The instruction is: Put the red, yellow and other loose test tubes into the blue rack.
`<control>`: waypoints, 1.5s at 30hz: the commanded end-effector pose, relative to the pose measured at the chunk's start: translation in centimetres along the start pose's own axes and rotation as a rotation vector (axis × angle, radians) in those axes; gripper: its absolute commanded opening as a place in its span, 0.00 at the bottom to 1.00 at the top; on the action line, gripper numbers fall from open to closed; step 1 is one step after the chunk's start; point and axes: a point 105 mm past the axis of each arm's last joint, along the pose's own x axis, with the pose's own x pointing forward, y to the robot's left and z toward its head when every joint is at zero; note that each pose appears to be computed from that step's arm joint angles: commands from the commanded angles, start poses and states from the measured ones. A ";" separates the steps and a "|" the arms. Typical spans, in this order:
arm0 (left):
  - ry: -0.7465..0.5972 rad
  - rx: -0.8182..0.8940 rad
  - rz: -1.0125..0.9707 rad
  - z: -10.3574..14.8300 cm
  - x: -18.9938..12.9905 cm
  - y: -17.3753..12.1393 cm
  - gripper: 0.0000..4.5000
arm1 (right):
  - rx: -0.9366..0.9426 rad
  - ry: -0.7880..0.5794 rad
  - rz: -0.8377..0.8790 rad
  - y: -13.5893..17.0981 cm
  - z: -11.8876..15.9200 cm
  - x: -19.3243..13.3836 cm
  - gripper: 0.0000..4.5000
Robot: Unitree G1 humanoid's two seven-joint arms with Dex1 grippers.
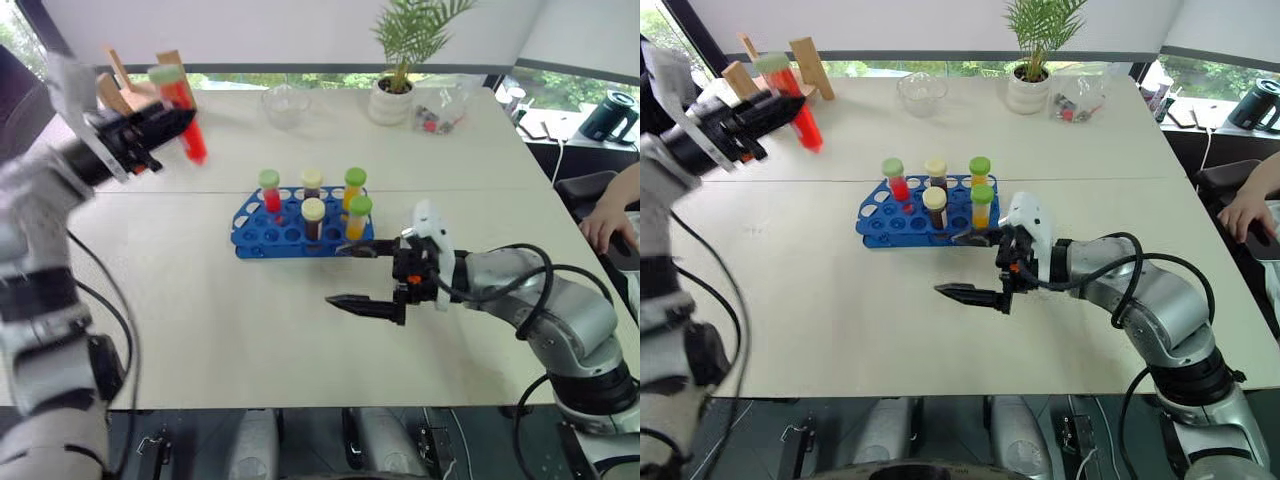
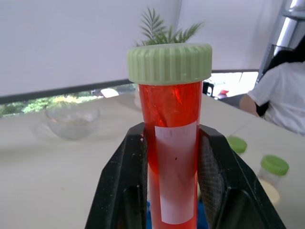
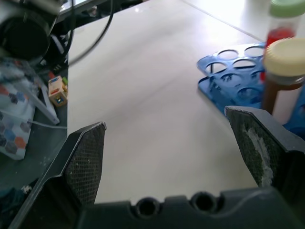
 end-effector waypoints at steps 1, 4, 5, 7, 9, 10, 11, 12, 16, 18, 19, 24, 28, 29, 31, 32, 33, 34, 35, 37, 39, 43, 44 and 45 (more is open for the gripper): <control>-0.112 0.002 0.011 0.1 1.0 -1.9 0.19 | -0.032 -0.041 -0.008 -1.0 2.0 -0.7 0.98; -0.114 0.017 0.032 -2.1 1.5 -2.6 0.19 | -0.037 -0.020 -0.017 -1.8 1.9 -0.9 0.98; -0.109 0.018 0.031 -2.8 1.5 -2.8 0.19 | -0.039 -0.011 -0.018 -1.9 1.9 -1.0 0.98; -0.080 0.040 0.027 -4.1 1.5 -3.3 0.19 | -0.039 -0.002 -0.014 -1.9 1.8 -1.2 0.98; -0.053 0.052 0.020 -5.5 1.5 -3.9 0.19 | -0.039 0.000 -0.012 -2.0 1.8 -1.3 0.98; -0.041 0.056 0.019 -6.3 1.5 -4.1 0.19 | -0.039 0.000 -0.013 -2.1 1.8 -1.3 0.98; -0.034 0.060 0.018 -6.7 1.5 -4.2 0.19 | -0.039 0.001 -0.014 -2.2 1.8 -1.4 0.98; -0.011 0.080 0.022 -7.6 1.5 -4.2 0.19 | -0.039 0.002 -0.016 -2.3 1.7 -1.4 0.98; 0.031 0.120 0.025 -9.3 1.5 -4.4 0.19 | -0.043 0.009 -0.021 -2.4 1.5 -1.2 0.98; 0.036 0.125 0.024 -9.8 1.6 -4.5 0.19 | -0.049 0.007 -0.020 -2.3 1.5 -0.8 0.98; 0.041 0.133 0.026 -10.1 1.7 -4.4 0.19 | -0.051 0.000 -0.017 -2.2 1.6 -0.5 0.98; 0.034 0.157 0.047 -10.3 2.2 -3.8 0.19 | -0.045 -0.031 -0.015 -1.8 1.8 0.2 0.98; 0.035 0.173 0.043 -10.5 2.9 -3.5 0.19 | -0.042 -0.035 -0.018 -1.7 1.7 0.5 0.98; 0.037 0.176 0.041 -10.5 3.0 -3.4 0.19 | -0.041 -0.037 -0.021 -1.7 1.7 0.5 0.98; 0.044 0.178 0.037 -10.7 3.0 -3.4 0.19 | -0.040 -0.040 -0.026 -1.6 1.7 0.4 0.98; 0.051 0.181 0.032 -10.8 2.9 -3.5 0.19 | -0.040 -0.041 -0.028 -1.6 1.7 0.4 0.98; 0.056 0.184 0.029 -10.9 2.8 -3.5 0.19 | -0.039 -0.043 -0.031 -1.6 1.7 0.4 0.98; 0.060 0.185 0.028 -11.0 2.7 -3.6 0.19 | -0.039 -0.044 -0.032 -1.6 1.7 0.4 0.98; 0.063 0.183 0.025 -11.1 2.6 -3.7 0.19 | -0.038 -0.045 -0.033 -1.5 1.6 0.4 0.98; 0.073 0.185 0.019 -11.3 2.5 -3.8 0.19 | -0.035 -0.047 -0.035 -1.5 1.6 0.4 0.98; 0.072 0.170 0.006 -11.4 2.4 -4.1 0.30 | -0.033 -0.047 -0.037 -1.5 1.5 0.5 0.98; 0.071 0.167 0.013 -11.0 2.0 -4.0 0.73 | -0.031 -0.040 -0.044 -1.7 1.2 0.5 0.98; 0.082 0.193 0.038 -10.3 1.7 -3.5 0.85 | -0.029 -0.033 -0.047 -1.7 1.0 0.4 0.98; 0.086 0.210 0.056 -9.5 1.1 -3.1 0.95 | -0.025 -0.028 -0.053 -1.9 0.9 0.2 0.98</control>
